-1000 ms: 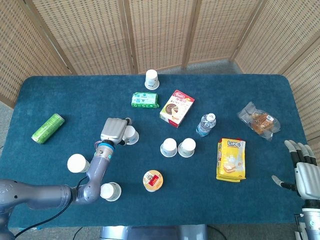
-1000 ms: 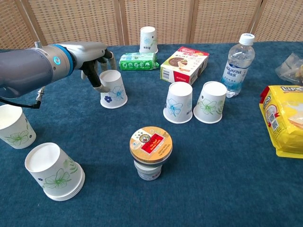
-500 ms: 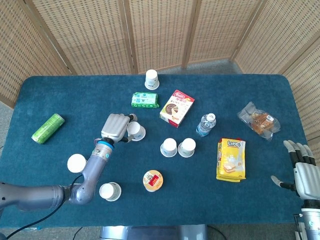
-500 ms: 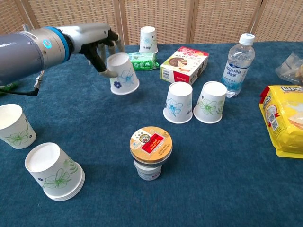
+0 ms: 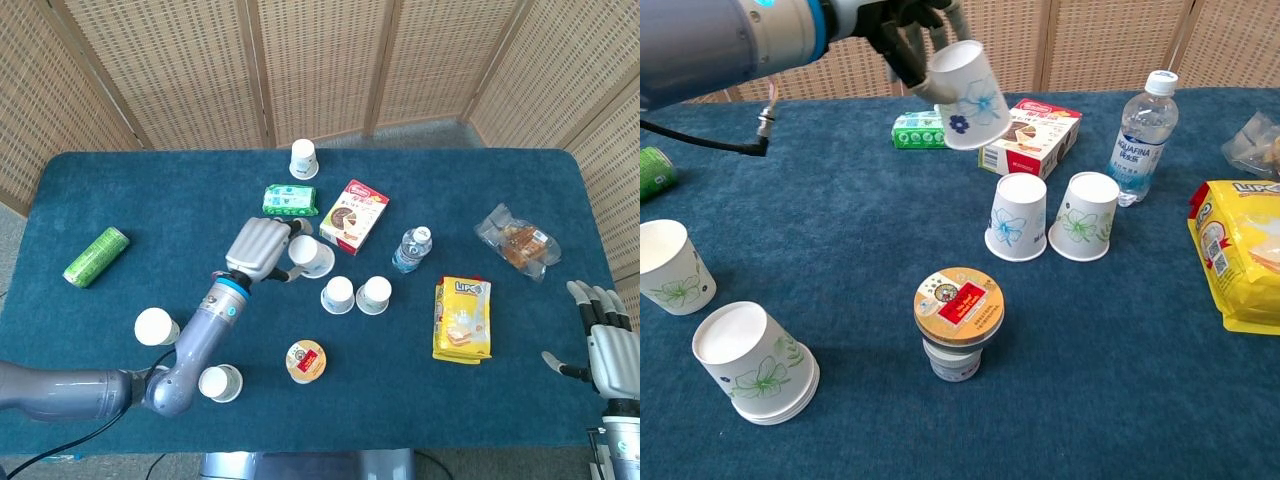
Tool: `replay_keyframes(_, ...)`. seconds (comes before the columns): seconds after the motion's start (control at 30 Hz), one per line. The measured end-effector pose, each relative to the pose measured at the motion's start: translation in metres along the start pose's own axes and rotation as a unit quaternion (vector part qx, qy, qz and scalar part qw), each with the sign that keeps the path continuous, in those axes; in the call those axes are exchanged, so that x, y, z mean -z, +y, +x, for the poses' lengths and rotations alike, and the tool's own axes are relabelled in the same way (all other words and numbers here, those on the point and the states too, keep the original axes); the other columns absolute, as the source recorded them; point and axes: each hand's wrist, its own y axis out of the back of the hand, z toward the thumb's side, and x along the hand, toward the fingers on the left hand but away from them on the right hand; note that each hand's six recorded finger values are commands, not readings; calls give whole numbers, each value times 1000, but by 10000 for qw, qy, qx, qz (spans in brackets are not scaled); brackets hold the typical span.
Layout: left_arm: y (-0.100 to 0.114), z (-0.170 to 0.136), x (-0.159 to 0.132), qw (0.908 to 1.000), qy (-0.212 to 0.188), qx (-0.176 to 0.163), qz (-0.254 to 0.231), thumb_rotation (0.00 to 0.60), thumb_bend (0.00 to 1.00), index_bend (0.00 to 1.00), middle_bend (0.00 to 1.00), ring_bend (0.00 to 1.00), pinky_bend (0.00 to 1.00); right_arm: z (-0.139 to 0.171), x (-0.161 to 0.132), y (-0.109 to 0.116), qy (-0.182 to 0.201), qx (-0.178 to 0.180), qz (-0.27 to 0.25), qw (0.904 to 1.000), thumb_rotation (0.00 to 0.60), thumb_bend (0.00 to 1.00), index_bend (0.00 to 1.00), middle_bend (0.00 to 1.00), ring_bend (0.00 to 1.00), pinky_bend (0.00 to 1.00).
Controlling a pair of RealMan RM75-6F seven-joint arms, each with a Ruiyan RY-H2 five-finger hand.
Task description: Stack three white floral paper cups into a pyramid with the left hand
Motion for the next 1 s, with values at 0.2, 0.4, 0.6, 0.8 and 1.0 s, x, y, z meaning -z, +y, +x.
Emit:
replay_keyframes(0.2, -7, 8, -31, 9998, -175, 73, -116, 600, 298, 317, 472, 449, 528, -1, 4, 3, -60, 42, -42, 10000, 600, 0, 0, 0, 0, 0)
replay_keyframes(0.4, -19, 13, -55, 9994, -260, 204, -95, 600, 298, 317, 472, 449, 528, -2, 7, 7, -92, 71, -91, 9999, 600, 0, 0, 0, 0, 0)
replay_keyframes(0.6, -27, 16, -65, 9994, -223, 264, -51, 600, 298, 317, 472, 449, 528, -1, 9, 7, -99, 45, -109, 9999, 600, 0, 0, 0, 0, 0)
replay_keyframes(0.8, -33, 18, -65, 9993, -148, 337, 17, 600, 298, 316, 470, 446, 529, -2, 10, 7, -107, 50, -123, 9999, 600, 0, 0, 0, 0, 0)
replay_keyframes(1.0, -38, 19, -68, 9991, -143, 407, 4, 600, 297, 316, 469, 445, 528, -2, 10, 8, -117, 52, -131, 9998, 600, 0, 0, 0, 0, 0)
